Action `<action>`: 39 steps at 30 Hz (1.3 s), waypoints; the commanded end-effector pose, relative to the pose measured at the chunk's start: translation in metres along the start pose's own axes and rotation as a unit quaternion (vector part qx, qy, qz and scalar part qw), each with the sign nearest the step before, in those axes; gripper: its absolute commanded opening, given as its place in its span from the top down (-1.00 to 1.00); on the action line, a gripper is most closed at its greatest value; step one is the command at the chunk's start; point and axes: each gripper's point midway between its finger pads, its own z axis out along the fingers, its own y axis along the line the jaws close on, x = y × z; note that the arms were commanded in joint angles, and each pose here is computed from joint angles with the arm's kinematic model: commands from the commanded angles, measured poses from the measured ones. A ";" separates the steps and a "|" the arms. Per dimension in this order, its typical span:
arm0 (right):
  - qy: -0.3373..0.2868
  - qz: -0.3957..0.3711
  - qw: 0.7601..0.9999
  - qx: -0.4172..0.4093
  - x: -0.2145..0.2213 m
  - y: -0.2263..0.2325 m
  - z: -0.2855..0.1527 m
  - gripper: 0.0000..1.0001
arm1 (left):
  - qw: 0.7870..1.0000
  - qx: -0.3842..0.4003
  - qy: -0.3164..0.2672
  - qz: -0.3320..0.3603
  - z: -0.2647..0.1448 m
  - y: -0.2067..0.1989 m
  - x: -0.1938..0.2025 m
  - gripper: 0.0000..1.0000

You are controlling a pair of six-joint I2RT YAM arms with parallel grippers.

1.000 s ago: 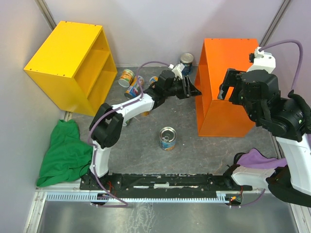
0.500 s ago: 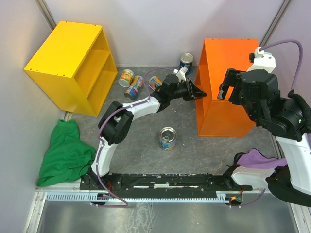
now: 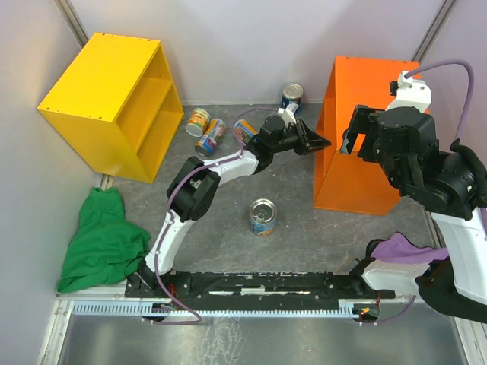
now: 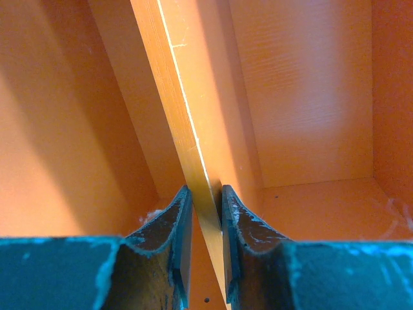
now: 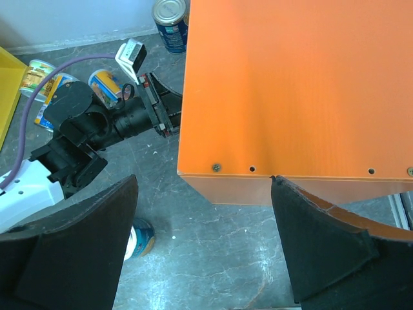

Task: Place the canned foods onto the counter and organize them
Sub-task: Move the counter to the center of the board.

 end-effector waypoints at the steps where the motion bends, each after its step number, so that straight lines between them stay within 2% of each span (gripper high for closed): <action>1: -0.026 0.011 1.000 0.000 -0.016 -0.001 -0.003 -0.83 | 0.999 0.045 0.018 0.003 0.023 -0.024 0.024 0.76; 23: -0.025 -0.009 1.000 -0.008 -0.021 0.021 0.016 -0.84 | 0.998 0.039 0.047 -0.029 0.056 -0.030 0.087 0.78; 39: -0.007 -0.010 1.000 -0.021 -0.008 0.034 0.028 -0.83 | 0.997 0.030 0.037 -0.061 0.067 -0.039 0.132 0.78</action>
